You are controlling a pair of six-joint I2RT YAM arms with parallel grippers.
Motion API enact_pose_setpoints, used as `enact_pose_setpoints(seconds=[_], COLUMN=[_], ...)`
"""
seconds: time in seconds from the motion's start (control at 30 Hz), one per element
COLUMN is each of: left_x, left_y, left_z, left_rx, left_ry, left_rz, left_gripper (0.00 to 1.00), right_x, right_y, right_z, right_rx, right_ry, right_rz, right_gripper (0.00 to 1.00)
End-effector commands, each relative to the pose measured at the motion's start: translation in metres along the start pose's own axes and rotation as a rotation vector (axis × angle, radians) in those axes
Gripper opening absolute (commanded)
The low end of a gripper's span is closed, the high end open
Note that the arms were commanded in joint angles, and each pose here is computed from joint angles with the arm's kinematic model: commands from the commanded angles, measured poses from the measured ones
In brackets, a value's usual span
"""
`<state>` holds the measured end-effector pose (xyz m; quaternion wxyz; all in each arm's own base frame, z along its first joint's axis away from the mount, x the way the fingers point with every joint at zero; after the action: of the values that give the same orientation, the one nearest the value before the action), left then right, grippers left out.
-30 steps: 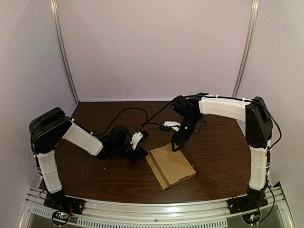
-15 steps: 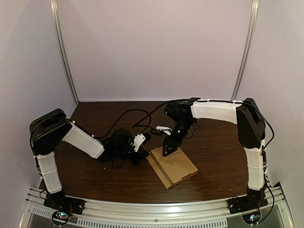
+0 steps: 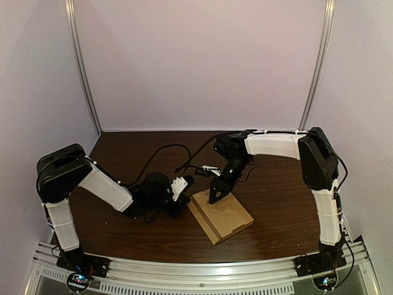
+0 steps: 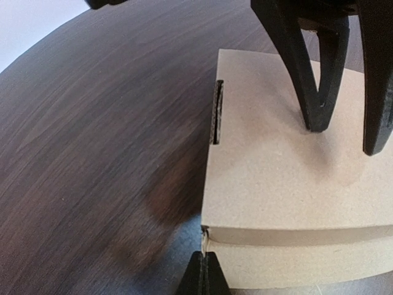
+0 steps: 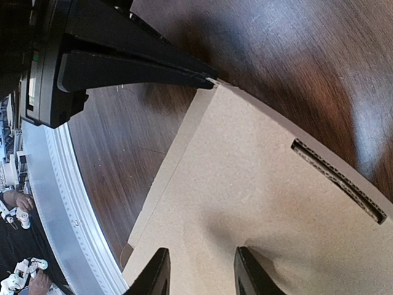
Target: Fold the paper box
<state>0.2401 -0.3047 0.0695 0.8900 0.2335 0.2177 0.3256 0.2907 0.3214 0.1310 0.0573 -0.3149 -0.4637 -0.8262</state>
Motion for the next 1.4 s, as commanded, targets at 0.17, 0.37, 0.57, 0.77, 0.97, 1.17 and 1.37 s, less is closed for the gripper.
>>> enact_pose_setpoints(seconds=[0.17,0.37,0.57,0.77,0.97,1.17,1.37], left_x=[-0.007,-0.011,-0.015,-0.016,-0.020,-0.022,-0.026], left_y=[0.009,0.010,0.009,0.005,0.002,-0.001,-0.005], left_z=[0.003,0.003,0.006,0.010,0.021,0.027,0.036], left_rx=[-0.100,-0.133,-0.133,-0.113,-0.089,-0.058,-0.012], left_ry=[-0.057,-0.092,-0.138,-0.137,-0.128,-0.136,-0.152], left_rz=[-0.004,0.041,0.061,0.073,0.063,0.067,0.059], left_gripper=[0.00,0.00,0.00,0.00,0.00,0.00,0.00], right_x=[-0.022,-0.024,-0.024,-0.020,-0.018,-0.020,-0.020], right_y=[-0.011,-0.012,-0.016,-0.021,-0.028,-0.031,-0.034], right_z=[-0.009,-0.010,-0.012,-0.013,-0.015,-0.018,-0.019], right_rx=[0.032,0.036,0.047,0.075,0.098,0.116,0.124], right_ry=[-0.062,-0.061,-0.060,-0.026,-0.012,-0.008,-0.006], right_rz=[-0.034,-0.033,-0.021,-0.034,-0.041,-0.044,-0.044], right_gripper=[0.36,0.36,0.36,0.36,0.36,0.37,0.36])
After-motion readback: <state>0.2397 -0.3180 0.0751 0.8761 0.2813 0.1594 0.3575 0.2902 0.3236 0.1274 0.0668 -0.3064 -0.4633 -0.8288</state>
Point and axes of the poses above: each gripper's point midway between its finger pads, its own y axis back along the fingers, its own x axis along the line the jaws close on, z = x × y, the point moved 8 cm from there along y, back along the fingers, and after that the axes turned 10 degrees about y, right-handed, at the moved point
